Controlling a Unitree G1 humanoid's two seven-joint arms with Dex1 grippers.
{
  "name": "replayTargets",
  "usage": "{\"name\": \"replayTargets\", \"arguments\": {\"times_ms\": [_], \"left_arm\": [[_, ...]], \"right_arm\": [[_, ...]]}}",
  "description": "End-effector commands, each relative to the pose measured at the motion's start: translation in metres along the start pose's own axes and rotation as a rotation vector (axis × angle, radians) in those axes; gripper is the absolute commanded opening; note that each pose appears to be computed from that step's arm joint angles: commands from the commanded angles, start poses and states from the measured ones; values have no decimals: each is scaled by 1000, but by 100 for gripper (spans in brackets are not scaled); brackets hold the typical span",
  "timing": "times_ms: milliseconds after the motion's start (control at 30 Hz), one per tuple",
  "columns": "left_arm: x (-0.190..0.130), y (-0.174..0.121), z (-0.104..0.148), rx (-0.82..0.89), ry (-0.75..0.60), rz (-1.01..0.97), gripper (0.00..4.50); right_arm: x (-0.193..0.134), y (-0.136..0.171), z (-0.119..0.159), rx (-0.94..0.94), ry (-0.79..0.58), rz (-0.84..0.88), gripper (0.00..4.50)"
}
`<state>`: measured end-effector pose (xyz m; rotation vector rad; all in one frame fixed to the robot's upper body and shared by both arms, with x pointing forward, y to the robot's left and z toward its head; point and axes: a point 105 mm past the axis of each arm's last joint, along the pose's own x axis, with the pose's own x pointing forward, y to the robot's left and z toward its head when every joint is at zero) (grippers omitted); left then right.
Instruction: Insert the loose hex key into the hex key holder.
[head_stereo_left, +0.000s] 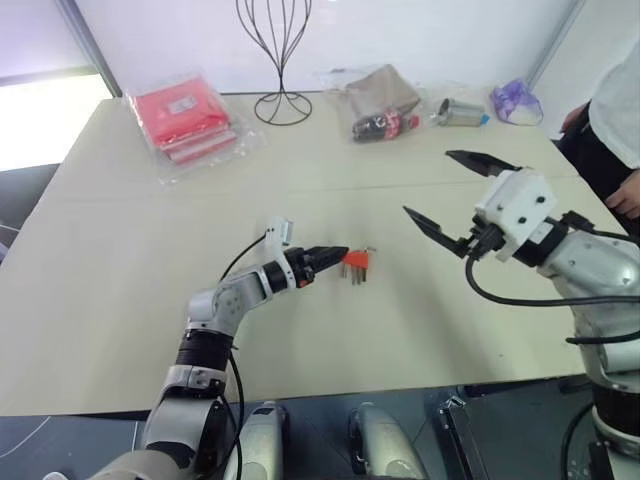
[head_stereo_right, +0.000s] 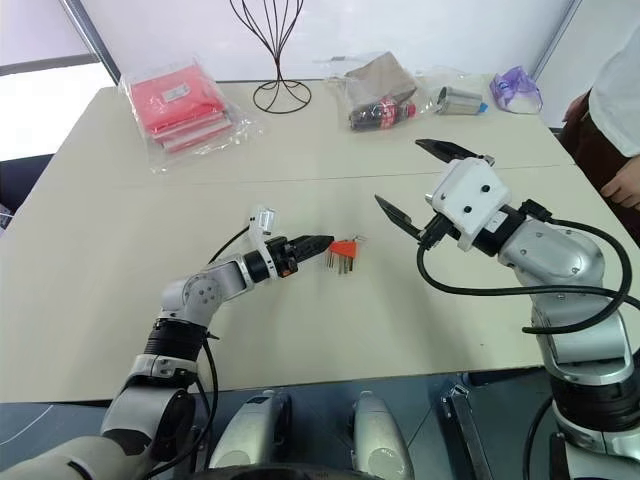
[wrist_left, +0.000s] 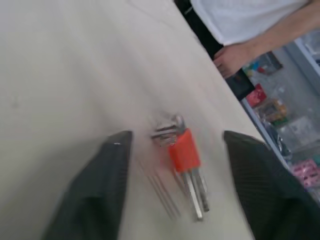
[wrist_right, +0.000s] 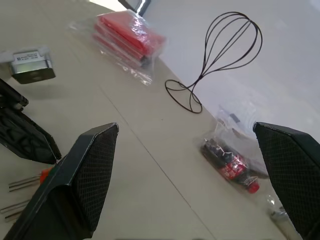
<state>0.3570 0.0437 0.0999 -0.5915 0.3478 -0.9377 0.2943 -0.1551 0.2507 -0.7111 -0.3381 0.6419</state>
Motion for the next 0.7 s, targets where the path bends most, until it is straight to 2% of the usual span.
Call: {"name": "replayTargets", "arguments": {"times_ms": [33,200,433,567,700], "left_arm": [[-26,21,9,57,-2,99,447],[-56,5,36,277,32,53,447],[-88,-37,61,511,108,-74,447],[-109,-69,69,656,183,-172,447],[-118,-78,71,714,220,-184,447]], "right_arm": [[0,-6,9,-42,-34,-6,450],[-8,-5,0,-12,29,94,450],[-30,6,-21,22,185,319,450],[-45,15,-33,38,289,460,450],[-47,14,-34,33,301,483,450]]}}
